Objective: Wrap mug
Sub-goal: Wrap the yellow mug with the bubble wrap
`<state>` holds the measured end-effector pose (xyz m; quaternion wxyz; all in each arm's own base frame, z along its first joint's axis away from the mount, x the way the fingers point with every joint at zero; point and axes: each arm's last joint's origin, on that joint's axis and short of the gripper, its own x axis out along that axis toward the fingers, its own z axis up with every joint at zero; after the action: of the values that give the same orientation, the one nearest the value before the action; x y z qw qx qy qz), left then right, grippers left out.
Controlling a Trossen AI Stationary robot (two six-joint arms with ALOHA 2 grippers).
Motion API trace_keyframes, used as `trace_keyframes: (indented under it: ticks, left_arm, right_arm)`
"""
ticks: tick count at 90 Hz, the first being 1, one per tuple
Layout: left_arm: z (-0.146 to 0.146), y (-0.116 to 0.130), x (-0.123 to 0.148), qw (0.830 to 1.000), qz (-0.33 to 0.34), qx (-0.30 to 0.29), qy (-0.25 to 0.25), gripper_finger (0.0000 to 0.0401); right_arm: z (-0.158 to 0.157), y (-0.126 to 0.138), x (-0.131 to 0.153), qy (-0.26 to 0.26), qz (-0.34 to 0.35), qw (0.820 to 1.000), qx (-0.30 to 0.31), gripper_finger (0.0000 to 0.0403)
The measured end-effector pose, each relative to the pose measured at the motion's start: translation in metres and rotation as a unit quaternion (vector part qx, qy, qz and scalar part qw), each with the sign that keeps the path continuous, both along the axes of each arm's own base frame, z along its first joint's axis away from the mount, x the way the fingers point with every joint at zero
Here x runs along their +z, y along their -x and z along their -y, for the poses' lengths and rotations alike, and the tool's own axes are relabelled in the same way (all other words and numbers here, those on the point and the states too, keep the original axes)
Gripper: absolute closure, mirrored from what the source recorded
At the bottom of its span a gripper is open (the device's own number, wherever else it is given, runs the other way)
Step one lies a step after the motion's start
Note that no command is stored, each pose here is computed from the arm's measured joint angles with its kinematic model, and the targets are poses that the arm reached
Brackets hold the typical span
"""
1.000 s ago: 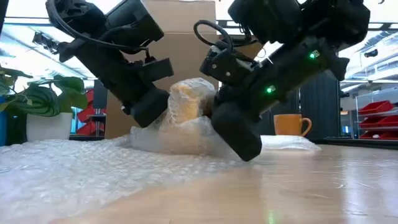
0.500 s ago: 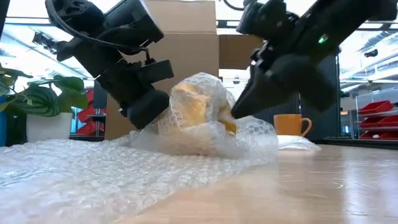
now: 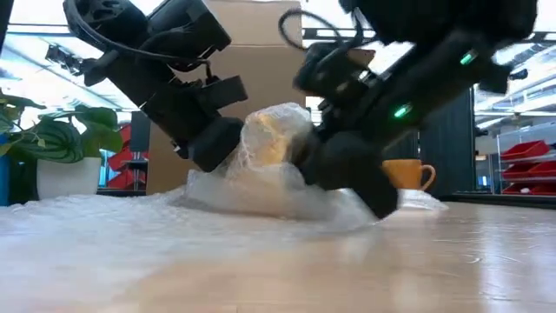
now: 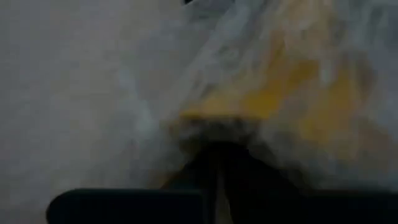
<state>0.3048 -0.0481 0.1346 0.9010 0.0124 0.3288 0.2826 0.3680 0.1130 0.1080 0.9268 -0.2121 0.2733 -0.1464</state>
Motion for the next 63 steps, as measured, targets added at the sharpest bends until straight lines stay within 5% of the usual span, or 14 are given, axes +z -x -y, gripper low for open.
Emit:
trace_keyframes:
  ticks: [35,63]
  left_arm:
    - [-0.002,0.001,0.000,1.000,-0.005,0.011,-0.016,0.0284]
    - [0.001,0.000,0.000,1.000,-0.006,-0.002,0.007,0.0284]
  right_arm:
    - [0.010,-0.010,-0.001,0.036,0.030,0.998,-0.033,0.0397]
    - [-0.013,0.002,0.011,0.027,0.024,0.999,-0.020,0.0331]
